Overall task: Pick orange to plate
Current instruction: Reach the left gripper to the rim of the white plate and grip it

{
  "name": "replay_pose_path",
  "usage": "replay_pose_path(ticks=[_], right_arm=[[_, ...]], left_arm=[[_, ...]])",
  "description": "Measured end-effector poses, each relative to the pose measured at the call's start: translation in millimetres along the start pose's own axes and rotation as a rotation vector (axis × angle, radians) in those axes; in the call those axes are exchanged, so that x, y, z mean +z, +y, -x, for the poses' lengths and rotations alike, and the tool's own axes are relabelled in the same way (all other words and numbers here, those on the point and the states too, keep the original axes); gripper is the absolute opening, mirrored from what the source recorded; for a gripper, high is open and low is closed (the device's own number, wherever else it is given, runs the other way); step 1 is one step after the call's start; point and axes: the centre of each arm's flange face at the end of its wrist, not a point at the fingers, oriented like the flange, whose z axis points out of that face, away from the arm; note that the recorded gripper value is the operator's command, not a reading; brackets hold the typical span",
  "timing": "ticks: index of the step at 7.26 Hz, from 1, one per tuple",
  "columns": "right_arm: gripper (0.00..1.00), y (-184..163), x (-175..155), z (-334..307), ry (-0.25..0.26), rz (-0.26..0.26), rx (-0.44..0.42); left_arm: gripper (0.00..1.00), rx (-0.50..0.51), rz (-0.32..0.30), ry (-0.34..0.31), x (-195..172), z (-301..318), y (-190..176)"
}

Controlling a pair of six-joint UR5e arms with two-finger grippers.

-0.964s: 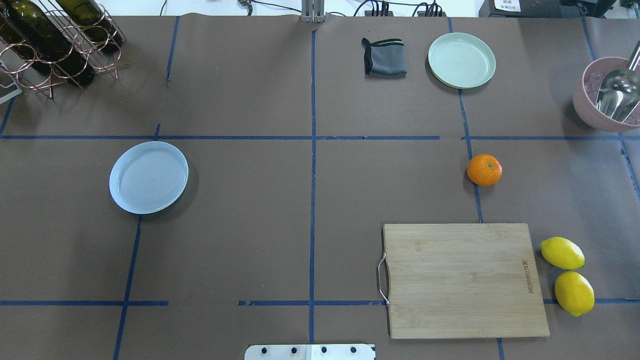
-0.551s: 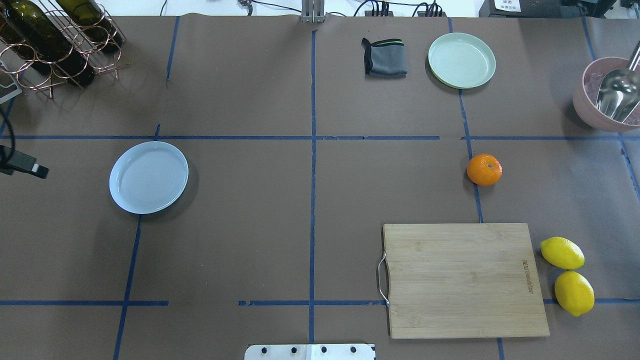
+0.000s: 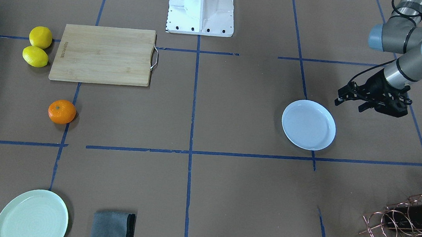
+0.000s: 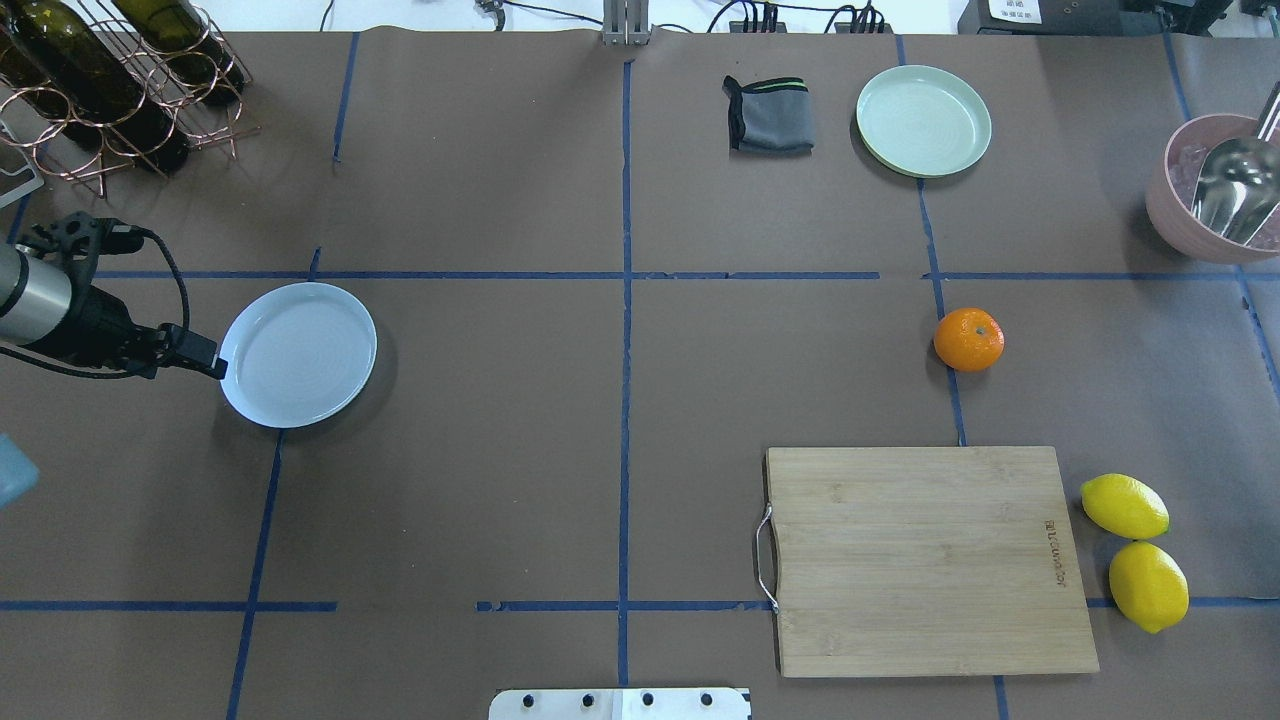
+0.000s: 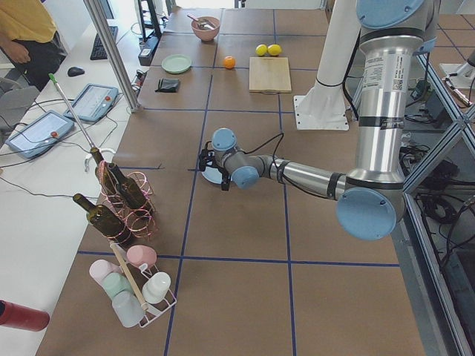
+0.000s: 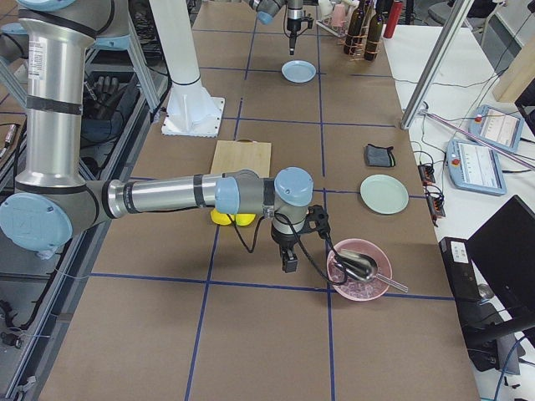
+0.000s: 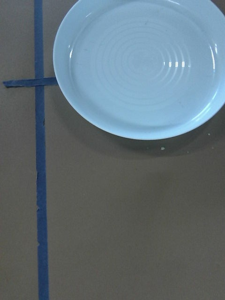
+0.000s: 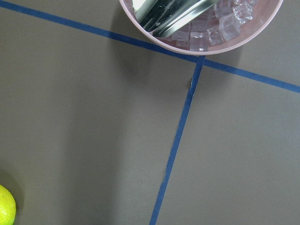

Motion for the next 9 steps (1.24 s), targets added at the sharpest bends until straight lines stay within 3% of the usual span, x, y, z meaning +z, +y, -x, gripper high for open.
replay_pose_path(ticks=[3, 6, 7, 8, 9], right_arm=[[1.00, -2, 2, 3, -0.004, 0.002, 0.017], [1.00, -2, 2, 5, -0.015, 0.000, 0.017], [1.00, -2, 2, 5, -0.017, -0.001, 0.016], [1.00, -2, 2, 5, -0.017, -0.002, 0.015], [1.00, -2, 1, 5, -0.017, -0.002, 0.015]], left_arm=[[0.90, -0.054, 0.006, -0.021, 25, -5, -21], [0.65, -0.051, 0.007, -0.041, 40, -8, -20], [0.34, -0.049, 0.008, -0.041, 41, -10, -20], [0.12, -0.048, 0.008, -0.041, 42, -11, -21], [0.00, -0.048, 0.006, -0.046, 44, -11, -21]])
